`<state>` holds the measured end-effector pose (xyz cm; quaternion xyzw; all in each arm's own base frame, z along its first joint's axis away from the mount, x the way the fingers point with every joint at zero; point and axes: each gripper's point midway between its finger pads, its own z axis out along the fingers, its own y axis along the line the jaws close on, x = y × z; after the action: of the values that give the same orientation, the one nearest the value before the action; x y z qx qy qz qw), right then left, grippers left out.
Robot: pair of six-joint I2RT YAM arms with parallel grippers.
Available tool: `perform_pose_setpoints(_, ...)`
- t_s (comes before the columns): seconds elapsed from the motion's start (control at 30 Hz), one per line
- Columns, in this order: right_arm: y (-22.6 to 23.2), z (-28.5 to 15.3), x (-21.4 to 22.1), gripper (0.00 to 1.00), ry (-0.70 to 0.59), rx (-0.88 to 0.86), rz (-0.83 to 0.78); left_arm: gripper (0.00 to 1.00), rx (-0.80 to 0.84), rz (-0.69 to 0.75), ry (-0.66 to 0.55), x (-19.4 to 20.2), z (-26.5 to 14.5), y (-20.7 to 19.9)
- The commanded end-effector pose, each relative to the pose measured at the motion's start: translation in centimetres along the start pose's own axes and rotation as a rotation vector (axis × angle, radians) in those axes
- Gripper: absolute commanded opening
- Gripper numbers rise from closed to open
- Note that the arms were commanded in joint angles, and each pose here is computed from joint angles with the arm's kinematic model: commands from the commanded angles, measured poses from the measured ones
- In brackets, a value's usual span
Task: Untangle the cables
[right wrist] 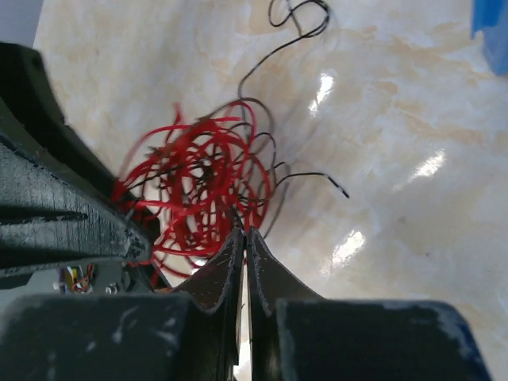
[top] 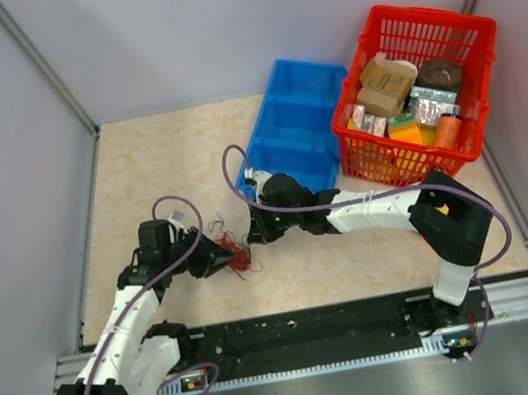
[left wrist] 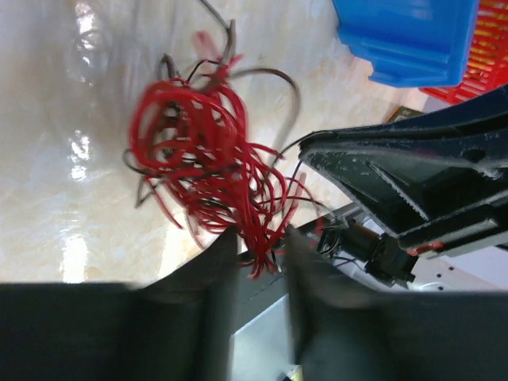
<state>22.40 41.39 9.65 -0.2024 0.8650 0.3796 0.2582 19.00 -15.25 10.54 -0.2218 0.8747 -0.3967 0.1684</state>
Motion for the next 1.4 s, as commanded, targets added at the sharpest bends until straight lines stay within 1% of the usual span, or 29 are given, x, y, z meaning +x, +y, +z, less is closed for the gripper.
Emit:
perform_pose_setpoints(0.0,4.2,-2.2,-3.3,0.0,-0.132,-0.08,-0.101,0.49,0.085,0.093,0.007,-0.4,0.1,-1.8)
perform_pose_setpoints(0.07,3.4,-4.4,-3.3,0.0,-0.172,-0.037,-0.098,0.71,0.102,0.109,-0.006,-0.8,-0.1,-2.4)
perform_pose_setpoints(0.1,3.3,-5.9,-3.1,0.0,-0.192,-0.029,-0.1,0.79,0.105,0.116,-0.016,-1.1,-0.2,-2.7)
perform_pose_setpoints(0.2,3.4,-8.0,-1.7,0.0,-0.161,-0.042,-0.111,0.98,0.111,0.127,-0.05,-1.8,-0.3,-3.2)
perform_pose_setpoints(0.3,3.6,-9.6,-1.1,0.0,-0.169,-0.066,-0.098,0.99,0.11,0.093,-0.061,-2.3,0.6,-2.9)
perform_pose_setpoints(0.43,4.0,-12.1,-1.2,0.0,-0.234,-0.099,-0.077,0.99,0.103,0.019,-0.054,-2.8,2.4,-1.8)
perform_pose_setpoints(0.53,4.6,-13.0,-1.3,0.0,-0.248,-0.126,-0.081,0.97,0.177,0.001,-0.035,-3.0,3.5,-2.8)
perform_pose_setpoints(0.6,5.1,-13.5,-1.7,0.0,-0.252,-0.134,-0.084,0.93,0.183,0.008,-0.019,-3.0,4.1,-3.0)
perform_pose_setpoints(0.63,5.6,-14.0,-2.2,0.0,-0.266,-0.148,-0.086,0.9,0.18,0.025,-0.004,-2.7,4.4,-3.2)
perform_pose_setpoints(0.73,7.3,-15.7,-3.8,0.0,-0.314,-0.192,-0.098,0.84,0.142,0.024,0.041,-1.5,5.6,-2.2)
perform_pose_setpoints(0.83,8.9,-17.6,-5.2,0.0,-0.348,-0.225,-0.112,0.71,0.144,-0.01,0.081,-0.3,6.8,-1.5)
perform_pose_setpoints(0.87,9.4,-18.2,-5.7,0.0,-0.362,-0.235,-0.119,0.62,0.155,-0.015,0.095,0.1,7.1,-1.5)
perform_pose_setpoints(0.93,10.3,-19.2,-6.9,0.0,-0.391,-0.248,-0.13,0.43,0.176,-0.03,0.121,0.7,7.6,-1.8)
perform_pose_setpoints(1.0,11.5,-20.6,-8.2,0.0,-0.421,-0.261,-0.152,0.15,0.166,-0.031,0.113,0.4,8.0,-1.7)
perform_pose_setpoints(1.07,12.5,-22.6,-9.9,0.0,-0.467,-0.251,-0.181,0.0,0.116,-0.009,0.083,-0.4,8.2,-1.3)
perform_pose_setpoints(1.17,13.6,-27.5,-13.0,0.0,-0.582,-0.206,-0.245,0.0,0.02,0.02,0.045,-1.5,8.0,-0.4)
perform_pose_setpoints(1.37,14.1,-37.7,-16.7,0.0,-0.814,-0.103,-0.303,0.0,-0.064,0.035,-0.037,-2.9,6.9,0.8)
